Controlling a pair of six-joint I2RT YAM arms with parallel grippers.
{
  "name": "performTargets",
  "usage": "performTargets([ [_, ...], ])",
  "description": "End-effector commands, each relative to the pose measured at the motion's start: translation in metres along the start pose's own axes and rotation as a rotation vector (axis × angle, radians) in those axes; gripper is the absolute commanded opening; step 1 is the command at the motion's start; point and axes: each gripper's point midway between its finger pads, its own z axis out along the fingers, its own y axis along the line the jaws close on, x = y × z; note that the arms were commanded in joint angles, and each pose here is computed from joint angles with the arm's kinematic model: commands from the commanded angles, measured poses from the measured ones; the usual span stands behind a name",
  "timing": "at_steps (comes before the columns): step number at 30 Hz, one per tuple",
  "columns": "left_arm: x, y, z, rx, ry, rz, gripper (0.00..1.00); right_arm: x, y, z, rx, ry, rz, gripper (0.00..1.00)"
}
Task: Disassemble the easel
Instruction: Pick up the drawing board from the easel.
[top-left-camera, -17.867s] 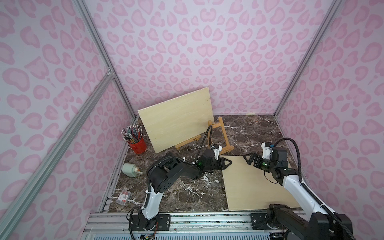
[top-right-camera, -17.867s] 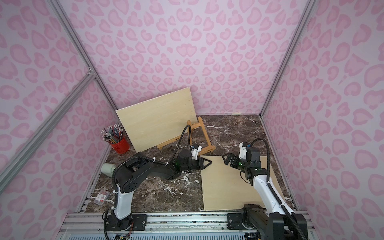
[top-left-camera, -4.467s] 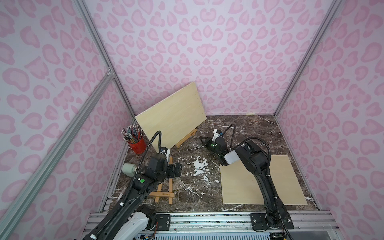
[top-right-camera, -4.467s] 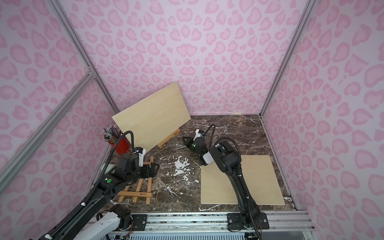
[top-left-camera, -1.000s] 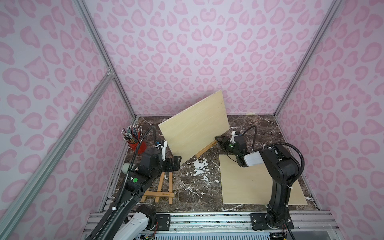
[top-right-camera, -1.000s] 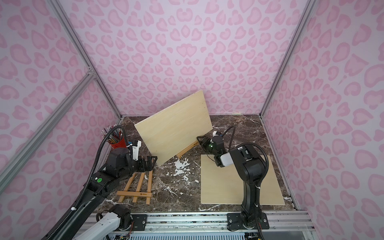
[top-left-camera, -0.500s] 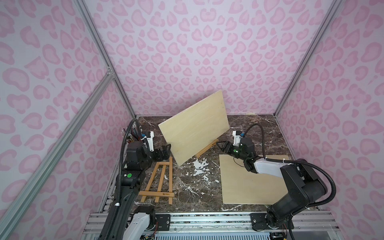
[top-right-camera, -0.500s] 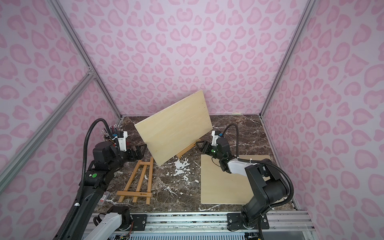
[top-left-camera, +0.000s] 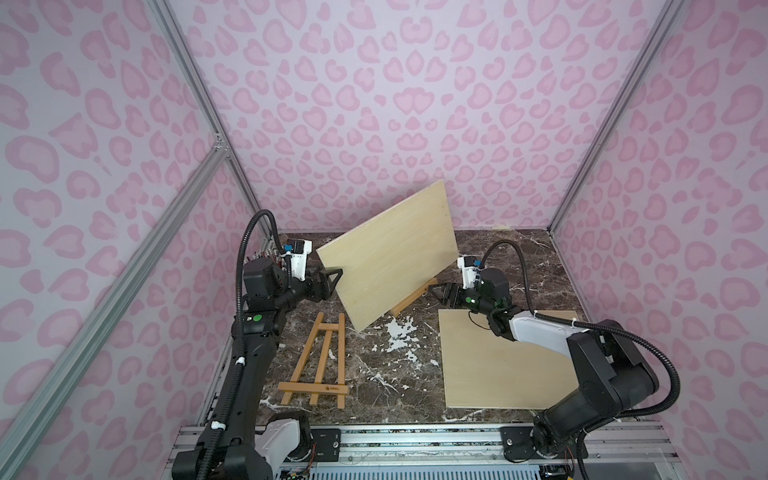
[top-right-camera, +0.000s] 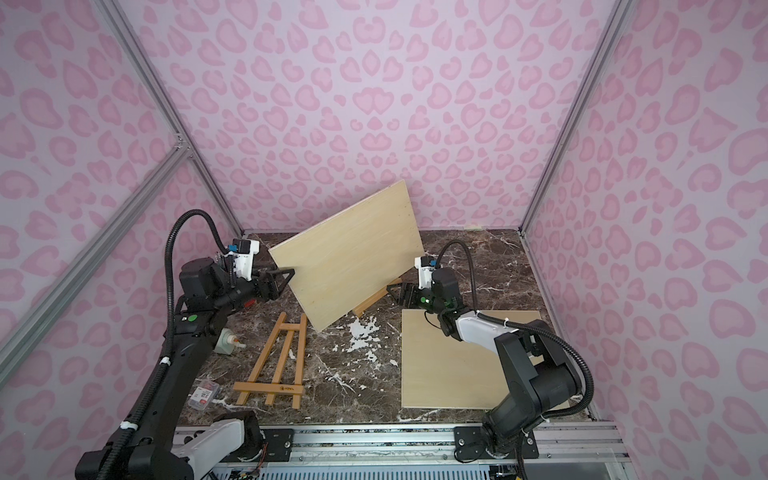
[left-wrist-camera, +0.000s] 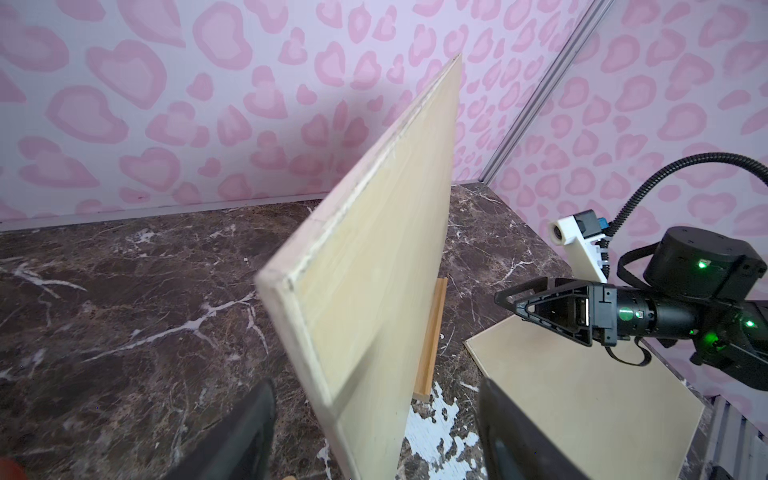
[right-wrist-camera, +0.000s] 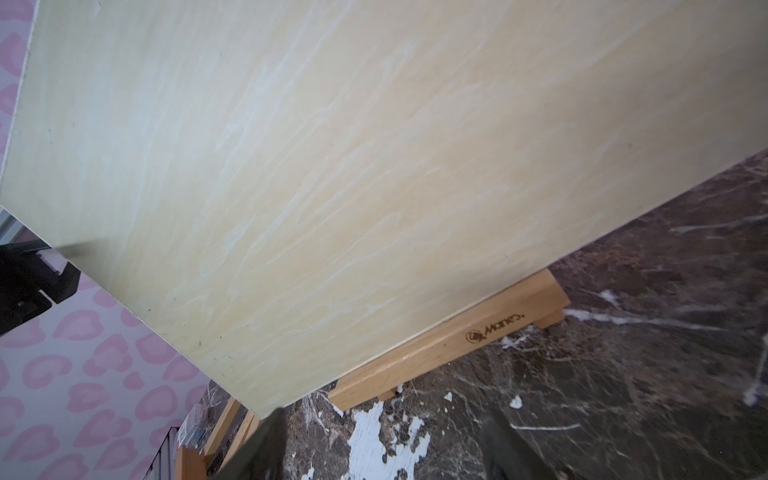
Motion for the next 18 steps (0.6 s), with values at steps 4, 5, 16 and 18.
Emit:
performTargets([
  [4, -0.014, 0.0, 0.01, 0.063, -0.041, 0.085, 0.69, 0.001, 0.001, -0.001, -0.017, 0.017, -0.042, 0.75],
  [5, -0.014, 0.0, 0.011, 0.068, -0.043, 0.086, 0.67, 0.0, 0.001, -0.001, -0.018, 0.017, -0.044, 0.75],
  [16, -0.017, 0.0, 0.02, 0.125, -0.072, 0.096, 0.45, -0.004, -0.002, -0.003, -0.043, 0.014, -0.056, 0.75],
  [18, -0.016, -0.001, 0.022, 0.138, -0.071, 0.094, 0.43, -0.005, -0.003, -0.002, -0.045, 0.014, -0.055, 0.75],
])
